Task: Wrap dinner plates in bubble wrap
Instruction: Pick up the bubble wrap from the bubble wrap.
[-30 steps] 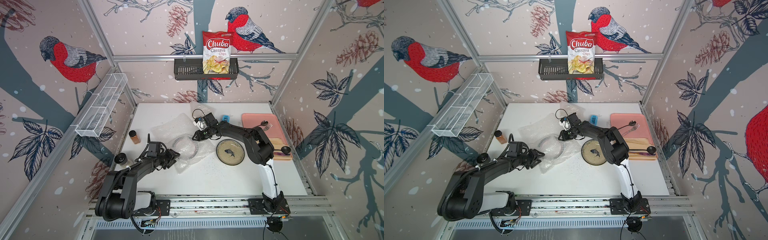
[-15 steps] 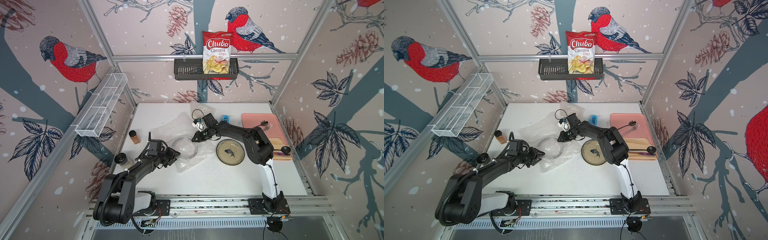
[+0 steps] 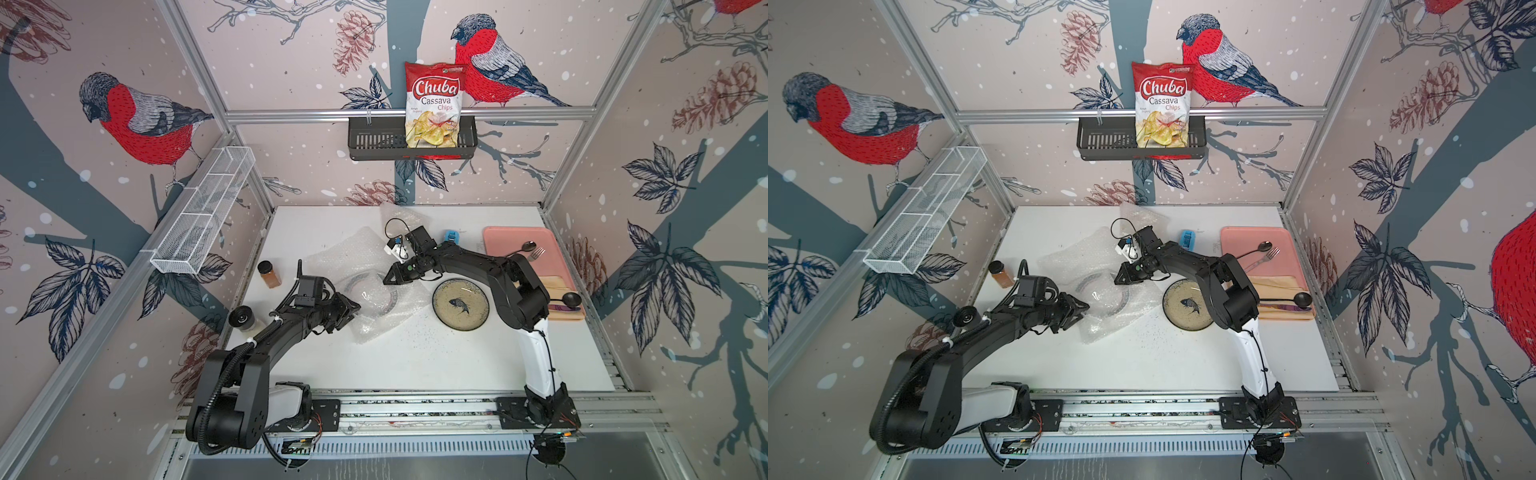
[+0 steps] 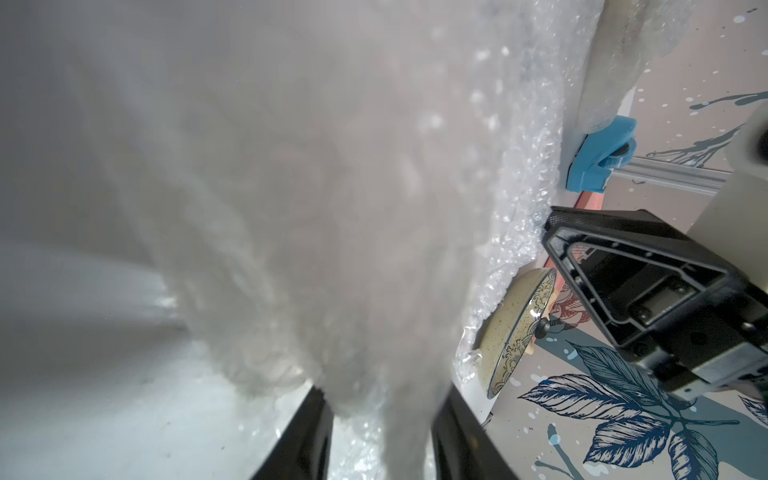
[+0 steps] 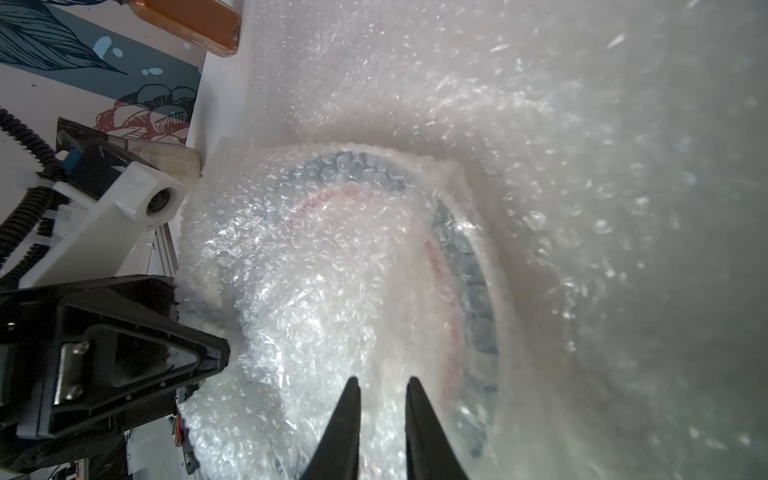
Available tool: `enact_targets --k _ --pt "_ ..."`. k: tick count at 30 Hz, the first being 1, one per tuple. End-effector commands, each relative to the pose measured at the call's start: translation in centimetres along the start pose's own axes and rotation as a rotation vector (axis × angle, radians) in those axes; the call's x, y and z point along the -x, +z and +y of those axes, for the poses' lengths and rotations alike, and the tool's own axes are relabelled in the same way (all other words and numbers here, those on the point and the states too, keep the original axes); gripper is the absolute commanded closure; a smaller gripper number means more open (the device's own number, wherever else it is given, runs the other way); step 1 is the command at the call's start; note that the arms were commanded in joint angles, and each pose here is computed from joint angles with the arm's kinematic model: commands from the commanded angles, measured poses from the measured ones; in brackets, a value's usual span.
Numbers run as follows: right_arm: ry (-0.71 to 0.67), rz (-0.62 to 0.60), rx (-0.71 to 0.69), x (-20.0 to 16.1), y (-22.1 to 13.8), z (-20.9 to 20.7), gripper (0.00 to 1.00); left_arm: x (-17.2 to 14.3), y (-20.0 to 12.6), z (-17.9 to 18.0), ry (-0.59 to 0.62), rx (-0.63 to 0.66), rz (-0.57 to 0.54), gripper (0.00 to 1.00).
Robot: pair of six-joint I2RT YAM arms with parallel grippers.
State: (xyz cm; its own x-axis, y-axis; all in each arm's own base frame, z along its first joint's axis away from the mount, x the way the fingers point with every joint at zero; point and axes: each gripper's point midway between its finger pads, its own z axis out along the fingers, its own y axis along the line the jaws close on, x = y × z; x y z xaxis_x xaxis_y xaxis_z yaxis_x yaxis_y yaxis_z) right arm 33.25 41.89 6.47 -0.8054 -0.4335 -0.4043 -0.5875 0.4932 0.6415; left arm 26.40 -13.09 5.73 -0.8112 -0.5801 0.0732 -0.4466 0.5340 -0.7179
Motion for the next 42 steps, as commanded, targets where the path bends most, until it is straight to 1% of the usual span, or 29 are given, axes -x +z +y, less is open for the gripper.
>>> enact_targets --k 1,6,11,13,16,22,28,35,42 --pt "0.004 0.008 0.026 -0.2 0.4 0.2 0.79 -0.6 -0.1 0.2 0.012 0.021 0.042 0.59" --pt "0.010 0.011 0.029 -0.4 0.6 0.0 0.79 -0.7 -0.1 0.4 0.009 0.051 0.061 0.59" --pt "0.016 0.004 -0.012 -0.3 0.6 -0.8 0.79 0.3 -1.3 0.1 0.061 0.127 0.015 0.58" --pt "0.009 -0.007 -0.029 0.0 0.5 -1.0 0.76 0.5 -1.5 0.5 0.070 0.152 0.008 0.57" --pt "0.011 -0.016 -0.042 0.3 0.4 -1.3 0.71 0.6 -1.2 0.9 0.056 0.143 0.001 0.57" --pt "0.004 -0.064 -0.039 1.3 -1.0 -1.1 0.71 0.8 -0.3 1.1 0.034 0.114 -0.007 0.56" --pt "0.021 -0.045 -0.021 0.9 -0.5 -1.5 0.71 0.9 0.7 0.9 0.022 0.105 -0.003 0.56" --pt "0.022 -0.043 -0.015 0.7 -0.5 -1.6 0.72 0.5 1.8 1.2 -0.006 0.101 0.007 0.60" --pt "0.041 -0.023 0.001 0.1 0.3 -2.0 0.73 0.7 1.8 0.4 -0.023 0.063 0.001 0.70"
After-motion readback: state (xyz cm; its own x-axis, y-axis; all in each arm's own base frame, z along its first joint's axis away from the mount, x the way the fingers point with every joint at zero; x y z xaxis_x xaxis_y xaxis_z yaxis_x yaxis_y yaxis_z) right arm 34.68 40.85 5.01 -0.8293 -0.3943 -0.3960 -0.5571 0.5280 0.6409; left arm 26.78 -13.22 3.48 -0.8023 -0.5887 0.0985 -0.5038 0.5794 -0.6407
